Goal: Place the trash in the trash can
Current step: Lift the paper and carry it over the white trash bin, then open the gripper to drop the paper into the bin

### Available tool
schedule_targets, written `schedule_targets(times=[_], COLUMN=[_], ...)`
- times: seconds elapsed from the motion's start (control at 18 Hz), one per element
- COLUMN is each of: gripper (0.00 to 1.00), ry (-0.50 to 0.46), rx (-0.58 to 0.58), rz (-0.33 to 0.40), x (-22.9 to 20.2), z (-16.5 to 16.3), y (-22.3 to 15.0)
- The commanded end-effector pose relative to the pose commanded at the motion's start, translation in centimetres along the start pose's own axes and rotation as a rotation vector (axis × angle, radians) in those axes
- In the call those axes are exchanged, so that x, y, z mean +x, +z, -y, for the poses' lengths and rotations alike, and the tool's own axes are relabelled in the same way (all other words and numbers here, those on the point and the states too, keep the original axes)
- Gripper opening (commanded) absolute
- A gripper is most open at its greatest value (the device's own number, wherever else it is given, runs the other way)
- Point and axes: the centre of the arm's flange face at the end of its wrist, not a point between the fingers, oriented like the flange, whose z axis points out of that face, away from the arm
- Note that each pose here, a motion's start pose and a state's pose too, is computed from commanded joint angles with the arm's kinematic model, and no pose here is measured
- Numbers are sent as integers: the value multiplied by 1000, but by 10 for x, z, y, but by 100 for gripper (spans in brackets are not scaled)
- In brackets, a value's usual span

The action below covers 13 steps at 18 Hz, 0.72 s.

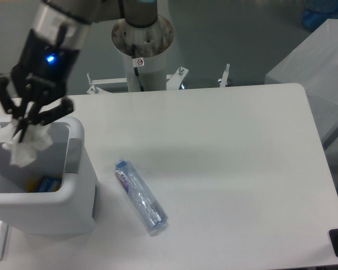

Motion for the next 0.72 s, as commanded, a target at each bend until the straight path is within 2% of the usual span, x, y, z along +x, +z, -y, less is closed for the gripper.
schedule_targets(times=[0.06, 0.17, 0.28, 0.39, 0.44, 0.61, 0.72], gripper=[14, 30, 62, 80, 92, 99, 100], ry=[-1, 1, 12, 11, 1, -10, -30], rx=[-4, -16, -30, -33, -28, -15, -2], rz=[0, 3, 9, 19, 40, 102, 129], x=[-2, -8, -13, -14, -15, -23, -38], z=[-1, -3, -7, -9, -9, -7, -2], y=[3, 11, 17, 17, 14, 9, 0])
